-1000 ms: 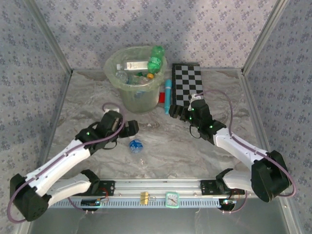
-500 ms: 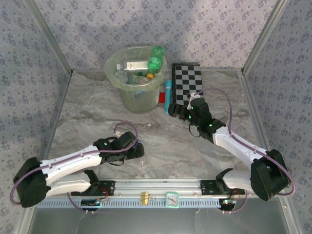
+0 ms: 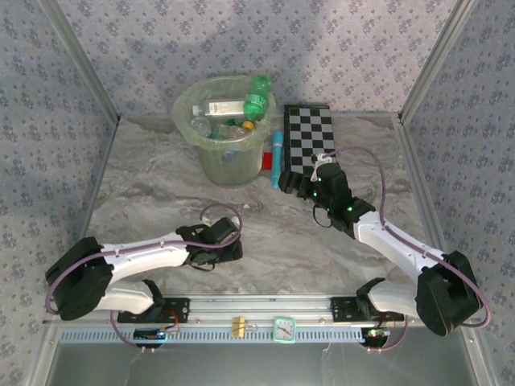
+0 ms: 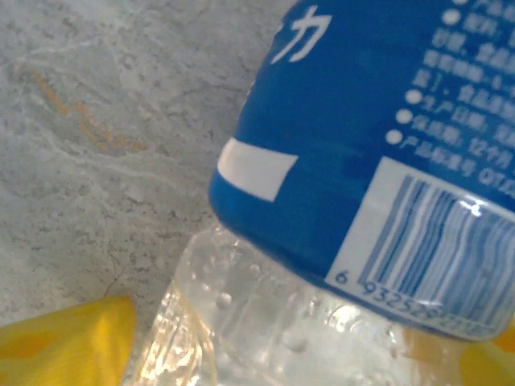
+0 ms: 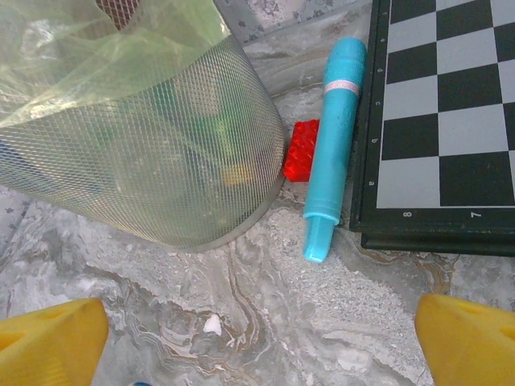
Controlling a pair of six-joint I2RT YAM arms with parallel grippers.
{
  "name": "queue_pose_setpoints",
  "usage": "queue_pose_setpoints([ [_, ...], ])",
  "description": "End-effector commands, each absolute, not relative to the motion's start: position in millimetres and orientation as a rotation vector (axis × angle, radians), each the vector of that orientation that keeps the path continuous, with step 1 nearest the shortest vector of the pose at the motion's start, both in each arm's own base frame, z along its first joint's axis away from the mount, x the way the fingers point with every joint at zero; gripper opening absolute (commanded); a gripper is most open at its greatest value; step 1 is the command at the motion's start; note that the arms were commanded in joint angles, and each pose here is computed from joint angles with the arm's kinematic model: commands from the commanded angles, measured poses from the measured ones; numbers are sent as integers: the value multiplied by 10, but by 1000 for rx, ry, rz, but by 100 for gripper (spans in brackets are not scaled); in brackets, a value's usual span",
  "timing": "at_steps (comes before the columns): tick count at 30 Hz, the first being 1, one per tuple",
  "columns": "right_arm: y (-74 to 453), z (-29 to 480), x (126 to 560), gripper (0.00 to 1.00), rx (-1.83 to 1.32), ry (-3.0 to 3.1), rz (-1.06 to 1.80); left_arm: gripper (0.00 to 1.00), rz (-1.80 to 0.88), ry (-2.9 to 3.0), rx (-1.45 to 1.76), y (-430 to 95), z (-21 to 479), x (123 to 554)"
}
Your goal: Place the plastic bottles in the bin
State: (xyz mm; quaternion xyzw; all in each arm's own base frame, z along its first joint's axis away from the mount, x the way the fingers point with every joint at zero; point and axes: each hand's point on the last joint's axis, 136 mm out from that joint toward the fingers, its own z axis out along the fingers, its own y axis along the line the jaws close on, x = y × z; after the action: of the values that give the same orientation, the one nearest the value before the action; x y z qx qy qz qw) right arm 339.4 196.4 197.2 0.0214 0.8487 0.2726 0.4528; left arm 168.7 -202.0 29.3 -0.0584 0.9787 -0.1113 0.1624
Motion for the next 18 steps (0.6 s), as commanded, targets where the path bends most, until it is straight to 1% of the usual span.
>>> queue_pose_setpoints([
  [1, 1916, 2005, 3368, 100, 68, 2093, 658, 74, -321, 2734, -164, -2086, 379, 1820],
  [4, 1911, 1999, 3368, 100, 69, 2094, 656, 66, -303, 2731, -166, -2051, 363, 1844],
  [6, 1913, 1992, 3363, 100, 69, 2096, 658, 62, -297, 2725, -174, -2025, 370, 1857],
  [12, 1907, 1980, 3365, 100, 70, 2100, 654, 57, -250, 2651, -252, -1781, 524, 1958],
  [18, 1908, 1962, 3374, 100, 71, 2103, 656, 54, -266, 2404, -466, -1251, 1028, 2242],
])
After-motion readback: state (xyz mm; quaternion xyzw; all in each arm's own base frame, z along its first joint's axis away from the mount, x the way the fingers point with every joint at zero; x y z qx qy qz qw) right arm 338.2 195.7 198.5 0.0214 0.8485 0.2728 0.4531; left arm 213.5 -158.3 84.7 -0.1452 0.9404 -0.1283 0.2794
